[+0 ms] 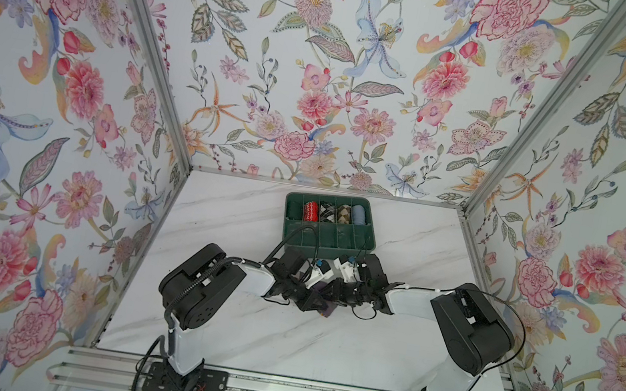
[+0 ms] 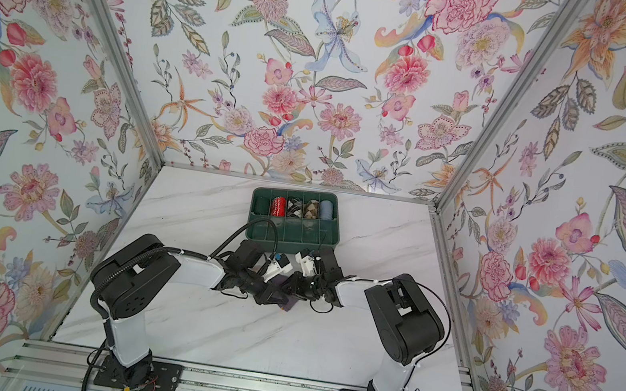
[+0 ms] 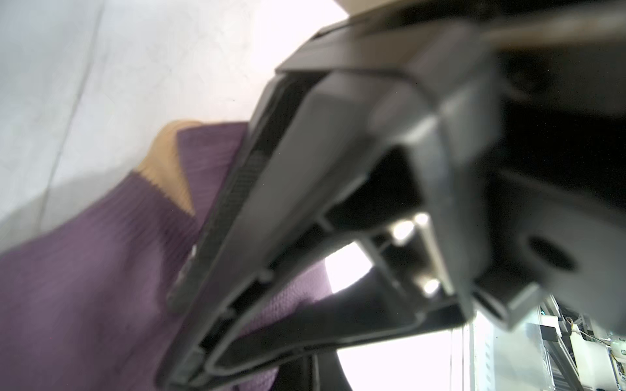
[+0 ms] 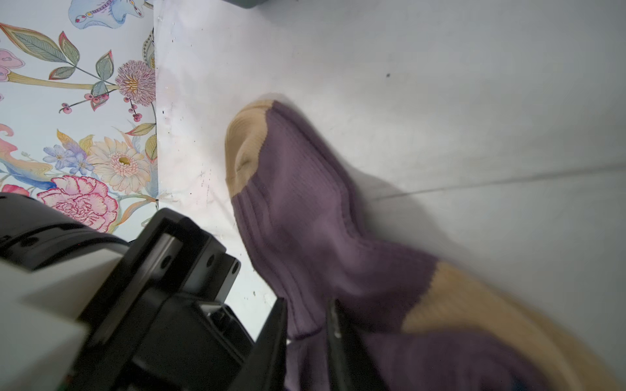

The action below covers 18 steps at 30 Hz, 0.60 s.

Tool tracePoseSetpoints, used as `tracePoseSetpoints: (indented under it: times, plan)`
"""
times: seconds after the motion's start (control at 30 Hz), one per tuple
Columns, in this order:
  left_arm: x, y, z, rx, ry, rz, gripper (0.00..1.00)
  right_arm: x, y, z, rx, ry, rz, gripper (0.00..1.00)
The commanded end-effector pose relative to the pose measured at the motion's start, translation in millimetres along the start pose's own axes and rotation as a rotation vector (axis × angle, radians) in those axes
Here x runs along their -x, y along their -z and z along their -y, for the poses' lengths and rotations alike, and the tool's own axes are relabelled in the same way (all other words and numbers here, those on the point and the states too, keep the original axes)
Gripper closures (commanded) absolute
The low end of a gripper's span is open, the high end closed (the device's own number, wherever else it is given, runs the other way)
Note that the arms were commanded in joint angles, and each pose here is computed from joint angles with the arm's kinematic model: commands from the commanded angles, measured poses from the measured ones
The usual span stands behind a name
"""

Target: Roll the socks

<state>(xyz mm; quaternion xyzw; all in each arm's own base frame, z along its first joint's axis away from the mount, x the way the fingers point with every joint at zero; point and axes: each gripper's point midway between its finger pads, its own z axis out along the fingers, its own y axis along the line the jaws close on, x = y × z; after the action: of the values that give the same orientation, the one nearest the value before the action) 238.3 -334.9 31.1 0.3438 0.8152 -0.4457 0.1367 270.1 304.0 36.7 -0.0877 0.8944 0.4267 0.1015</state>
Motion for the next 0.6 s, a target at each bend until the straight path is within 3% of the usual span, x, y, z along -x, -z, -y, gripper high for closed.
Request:
tracePoseSetpoints:
  times: [0.0, 0.4, 0.57]
  plan:
    - [-51.6, -3.3, -47.1, 0.192, 0.14, -0.134, 1.0, -2.9, 11.5, 7.2, -0.057, 0.017, -0.01, 0.73]
    - [-48.6, -2.0, -50.7, 0.187, 0.152, -0.125, 1.0, 33.8, 56.3, -22.9, 0.011, 0.093, 0.162, 0.65]
    - [-45.8, -1.3, -53.2, 0.181, 0.165, -0.111, 1.0, 19.2, 75.5, -12.8, -0.055, 0.052, 0.166, 0.63]
